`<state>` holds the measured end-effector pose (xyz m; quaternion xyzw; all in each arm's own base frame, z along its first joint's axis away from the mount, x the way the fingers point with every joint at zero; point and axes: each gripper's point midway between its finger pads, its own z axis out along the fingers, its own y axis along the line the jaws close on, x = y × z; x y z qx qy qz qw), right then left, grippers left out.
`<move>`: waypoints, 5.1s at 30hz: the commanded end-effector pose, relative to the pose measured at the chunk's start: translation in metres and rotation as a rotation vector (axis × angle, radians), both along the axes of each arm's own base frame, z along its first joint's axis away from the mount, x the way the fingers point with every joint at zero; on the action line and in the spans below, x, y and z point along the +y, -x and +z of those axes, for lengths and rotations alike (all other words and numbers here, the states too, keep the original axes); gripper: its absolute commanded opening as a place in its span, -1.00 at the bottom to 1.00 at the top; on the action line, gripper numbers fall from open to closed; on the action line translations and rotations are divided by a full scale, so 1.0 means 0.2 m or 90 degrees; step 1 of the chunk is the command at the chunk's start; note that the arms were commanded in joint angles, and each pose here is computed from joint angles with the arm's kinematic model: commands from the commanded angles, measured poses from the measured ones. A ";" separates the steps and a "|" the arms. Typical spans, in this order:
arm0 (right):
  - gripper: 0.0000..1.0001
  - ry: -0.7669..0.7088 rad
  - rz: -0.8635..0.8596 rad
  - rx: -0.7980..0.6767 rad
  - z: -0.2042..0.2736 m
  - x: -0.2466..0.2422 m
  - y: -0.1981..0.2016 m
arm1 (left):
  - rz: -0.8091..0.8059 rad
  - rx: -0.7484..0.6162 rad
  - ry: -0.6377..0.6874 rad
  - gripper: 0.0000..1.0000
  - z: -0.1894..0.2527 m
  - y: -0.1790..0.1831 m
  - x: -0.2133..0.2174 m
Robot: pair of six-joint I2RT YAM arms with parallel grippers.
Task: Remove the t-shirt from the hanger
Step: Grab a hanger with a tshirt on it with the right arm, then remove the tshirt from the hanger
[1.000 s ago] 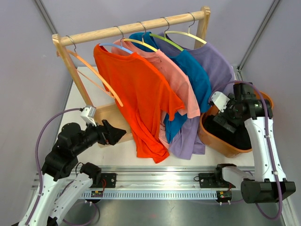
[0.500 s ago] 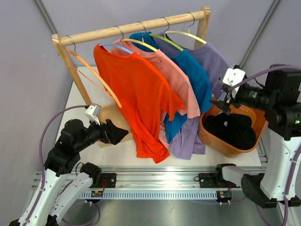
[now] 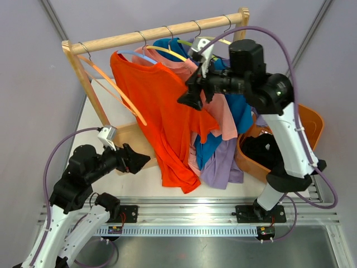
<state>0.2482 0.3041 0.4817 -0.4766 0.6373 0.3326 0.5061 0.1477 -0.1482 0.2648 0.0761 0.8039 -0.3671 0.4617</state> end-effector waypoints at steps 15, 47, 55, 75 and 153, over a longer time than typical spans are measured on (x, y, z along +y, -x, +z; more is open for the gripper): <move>0.02 -0.046 -0.158 -0.058 0.06 0.18 -0.34 | 0.029 -0.034 0.022 0.98 0.12 -0.03 0.02; -1.00 -0.252 -0.166 -0.179 0.55 0.12 -0.25 | 0.077 -0.209 0.059 0.98 0.78 0.17 0.20; -1.00 -0.245 -0.156 -0.198 0.56 0.07 -0.19 | 0.076 -0.247 0.049 0.98 0.98 0.10 0.18; -1.00 -0.086 -0.089 -0.168 0.15 -0.13 0.06 | 0.021 -0.380 -0.070 0.90 1.32 -0.14 0.08; -0.21 0.027 -0.071 0.043 -0.37 -0.49 0.09 | -0.179 -0.611 -0.483 -1.00 0.76 -0.49 -0.64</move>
